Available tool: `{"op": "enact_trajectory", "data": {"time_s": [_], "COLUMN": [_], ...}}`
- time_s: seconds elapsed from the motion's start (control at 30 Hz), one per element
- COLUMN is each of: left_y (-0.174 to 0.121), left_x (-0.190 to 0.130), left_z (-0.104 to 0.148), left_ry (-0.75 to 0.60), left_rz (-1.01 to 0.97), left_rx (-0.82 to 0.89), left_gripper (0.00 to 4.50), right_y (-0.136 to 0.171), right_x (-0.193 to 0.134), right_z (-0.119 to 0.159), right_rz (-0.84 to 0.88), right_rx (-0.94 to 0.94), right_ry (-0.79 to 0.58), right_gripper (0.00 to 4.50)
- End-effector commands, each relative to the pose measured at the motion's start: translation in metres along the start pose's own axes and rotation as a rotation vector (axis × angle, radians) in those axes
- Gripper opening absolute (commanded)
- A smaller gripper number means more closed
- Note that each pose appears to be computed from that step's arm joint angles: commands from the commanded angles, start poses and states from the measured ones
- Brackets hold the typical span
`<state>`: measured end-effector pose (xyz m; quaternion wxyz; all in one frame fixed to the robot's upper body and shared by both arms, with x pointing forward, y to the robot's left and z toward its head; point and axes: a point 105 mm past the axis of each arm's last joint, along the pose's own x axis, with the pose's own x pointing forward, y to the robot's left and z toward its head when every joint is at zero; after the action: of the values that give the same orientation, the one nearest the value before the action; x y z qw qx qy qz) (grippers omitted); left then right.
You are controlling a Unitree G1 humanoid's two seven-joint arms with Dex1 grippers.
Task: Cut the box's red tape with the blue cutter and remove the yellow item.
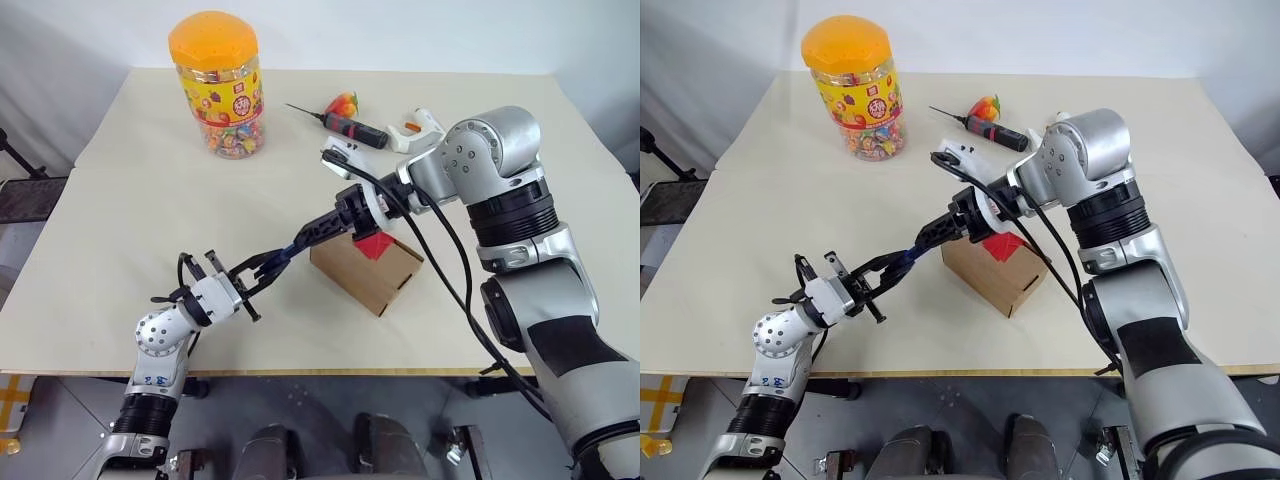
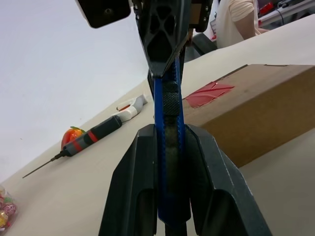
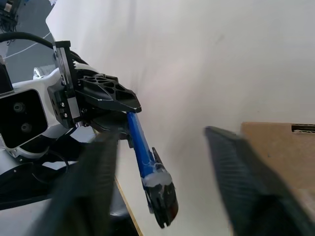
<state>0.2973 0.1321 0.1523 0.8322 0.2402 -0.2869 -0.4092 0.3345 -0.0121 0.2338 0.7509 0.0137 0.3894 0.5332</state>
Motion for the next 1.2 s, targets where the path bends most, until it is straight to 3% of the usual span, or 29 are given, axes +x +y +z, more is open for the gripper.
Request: {"op": "enact_trajectory", "data": {"time_s": [0.03, 0.17, 0.77, 0.97, 1.2], "left_y": [0.003, 0.003, 0.007, 0.008, 0.006], "left_x": [0.001, 0.001, 0.004, 0.004, 0.006], "left_z": [0.01, 0.009, 0.008, 0.008, 0.009], "left_ry": [-0.038, -0.036, -0.036, -0.036, -0.039], "left_rz": [0.007, 0.023, 0.035, 0.033, 0.028], "left_rx": [0.034, 0.026, 0.025, 0.028, 0.029], "left_gripper": [0.45, 0.45, 0.45, 0.45, 0.45], "right_y": [0.009, 0.014, 0.001, 0.001, -0.002], "right_x": [-0.001, -0.002, -0.003, -0.005, -0.006], "right_z": [0.005, 0.0, -0.008, -0.009, -0.008], "right_rz": [0.03, 0.055, 0.002, 0.005, -0.002], "right_rx": [-0.061, -0.082, -0.227, -0.204, -0.156], "right_ry": [-0.02, 0.001, 0.013, 0.035, 0.037], "right_gripper": [1.31, 0.14, 0.15, 2.15, 2.15]}}
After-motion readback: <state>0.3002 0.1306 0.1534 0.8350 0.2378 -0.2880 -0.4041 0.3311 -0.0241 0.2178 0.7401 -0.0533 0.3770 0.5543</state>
